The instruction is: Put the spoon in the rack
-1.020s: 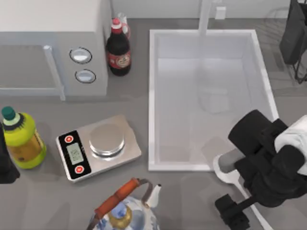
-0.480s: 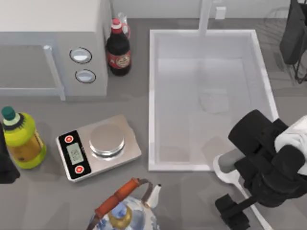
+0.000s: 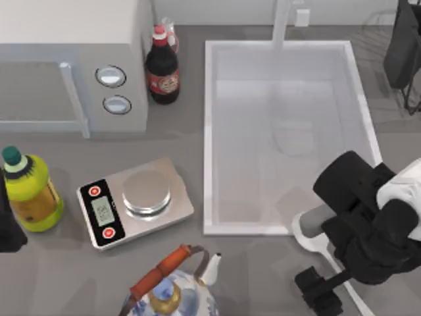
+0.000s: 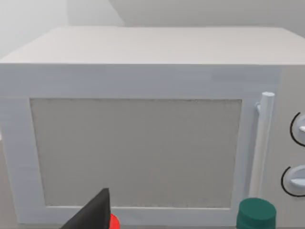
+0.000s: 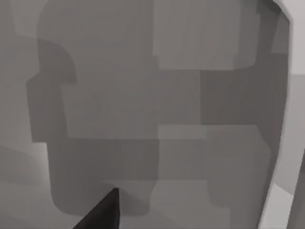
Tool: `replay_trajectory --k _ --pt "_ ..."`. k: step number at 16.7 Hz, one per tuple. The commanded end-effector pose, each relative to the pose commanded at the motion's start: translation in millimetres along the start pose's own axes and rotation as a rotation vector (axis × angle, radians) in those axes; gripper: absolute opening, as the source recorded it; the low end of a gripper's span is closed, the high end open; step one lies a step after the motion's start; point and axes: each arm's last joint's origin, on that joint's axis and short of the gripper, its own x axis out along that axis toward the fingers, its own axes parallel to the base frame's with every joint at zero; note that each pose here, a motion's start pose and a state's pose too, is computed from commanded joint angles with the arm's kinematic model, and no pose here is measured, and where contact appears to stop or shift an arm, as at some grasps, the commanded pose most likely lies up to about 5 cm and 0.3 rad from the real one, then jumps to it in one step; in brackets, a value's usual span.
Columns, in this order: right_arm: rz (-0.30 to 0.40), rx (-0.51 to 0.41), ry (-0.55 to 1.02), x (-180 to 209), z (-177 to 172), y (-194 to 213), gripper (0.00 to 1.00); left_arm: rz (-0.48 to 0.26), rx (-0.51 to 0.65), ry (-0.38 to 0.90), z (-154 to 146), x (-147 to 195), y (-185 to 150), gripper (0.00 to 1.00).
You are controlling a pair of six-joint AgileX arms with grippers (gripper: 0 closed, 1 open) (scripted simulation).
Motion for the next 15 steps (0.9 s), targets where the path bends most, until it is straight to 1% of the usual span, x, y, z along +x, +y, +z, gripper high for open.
replay_trajectory --k 3,5,9,12,15 --pt "0.0 -0.002 -0.003 -8 6 1 0.0 0.0 0.0 0.0 0 0 0 1.0" --pt "0.001 0.0 -0.01 -26 16 3 0.0 0.0 0.0 0.0 0 0 0 1.0" --pt "-0.002 0.002 0.015 -84 30 5 0.0 0.0 0.0 0.0 0 0 0 1.0" --pt "-0.007 0.0 0.047 -136 28 4 0.0 0.0 0.0 0.0 0 0 0 1.0" --pt "-0.003 -0.002 0.024 -180 20 2 0.0 0.0 0.0 0.0 0 0 0 1.0"
